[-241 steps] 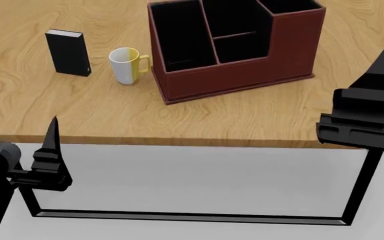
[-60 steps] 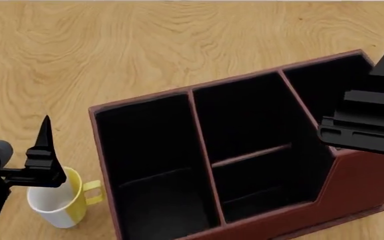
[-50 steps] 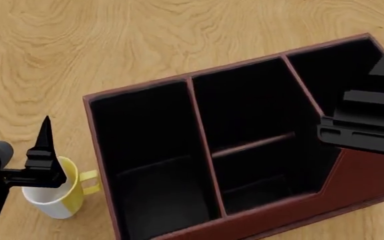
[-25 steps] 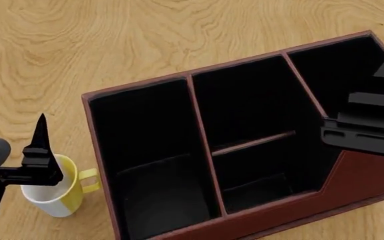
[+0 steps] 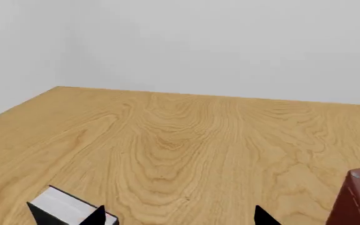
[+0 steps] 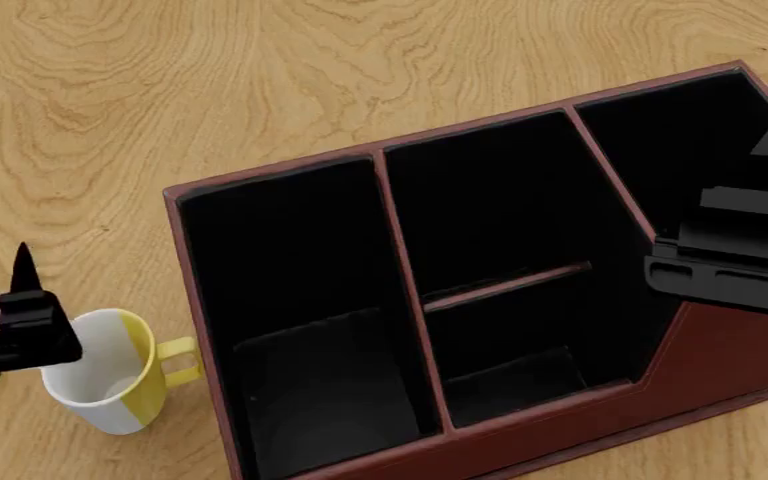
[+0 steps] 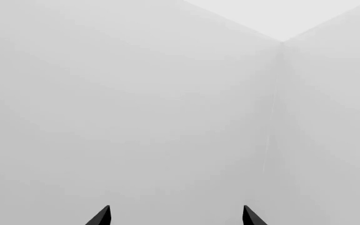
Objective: Pick up the book and place it in the back compartment of the caddy.
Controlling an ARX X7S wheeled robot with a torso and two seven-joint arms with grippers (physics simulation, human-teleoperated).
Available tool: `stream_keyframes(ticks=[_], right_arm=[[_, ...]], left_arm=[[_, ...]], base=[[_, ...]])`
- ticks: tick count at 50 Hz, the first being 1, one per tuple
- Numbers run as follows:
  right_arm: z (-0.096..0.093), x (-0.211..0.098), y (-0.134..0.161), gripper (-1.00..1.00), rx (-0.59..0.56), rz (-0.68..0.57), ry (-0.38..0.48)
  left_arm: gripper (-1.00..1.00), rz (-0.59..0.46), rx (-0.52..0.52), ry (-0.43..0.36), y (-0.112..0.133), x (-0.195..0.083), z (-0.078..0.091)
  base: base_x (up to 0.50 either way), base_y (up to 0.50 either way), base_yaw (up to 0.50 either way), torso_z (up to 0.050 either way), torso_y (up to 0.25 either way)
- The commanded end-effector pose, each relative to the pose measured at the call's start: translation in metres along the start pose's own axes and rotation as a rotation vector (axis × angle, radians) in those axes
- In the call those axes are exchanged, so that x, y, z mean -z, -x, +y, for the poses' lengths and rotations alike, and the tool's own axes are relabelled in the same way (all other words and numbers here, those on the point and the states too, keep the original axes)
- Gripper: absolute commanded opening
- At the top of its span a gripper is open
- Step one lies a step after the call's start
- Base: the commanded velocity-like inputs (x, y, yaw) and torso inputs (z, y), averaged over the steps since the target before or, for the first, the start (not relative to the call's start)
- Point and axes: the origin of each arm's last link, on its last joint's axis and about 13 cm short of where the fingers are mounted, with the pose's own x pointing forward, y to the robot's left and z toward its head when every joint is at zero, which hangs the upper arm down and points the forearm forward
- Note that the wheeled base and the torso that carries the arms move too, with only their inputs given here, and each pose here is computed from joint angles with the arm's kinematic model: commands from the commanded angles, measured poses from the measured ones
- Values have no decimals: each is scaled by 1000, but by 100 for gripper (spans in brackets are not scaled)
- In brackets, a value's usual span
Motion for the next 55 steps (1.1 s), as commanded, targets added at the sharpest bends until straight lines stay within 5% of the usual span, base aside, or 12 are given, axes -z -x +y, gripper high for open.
stream_keyframes(ticks=[1, 33, 55], right_arm=[[0, 0, 0, 100, -2, 0, 0], [0, 2, 1, 100, -1, -1, -11], [2, 0, 0, 100, -4, -4, -9]], left_arm=[[100, 53, -144, 41, 1, 4, 0], [100, 166, -288, 164, -26, 22, 4], [100, 212, -302, 154, -51, 35, 3]], base=[[0, 0, 0, 0, 0], [0, 0, 0, 0, 0], [0, 0, 0, 0, 0]])
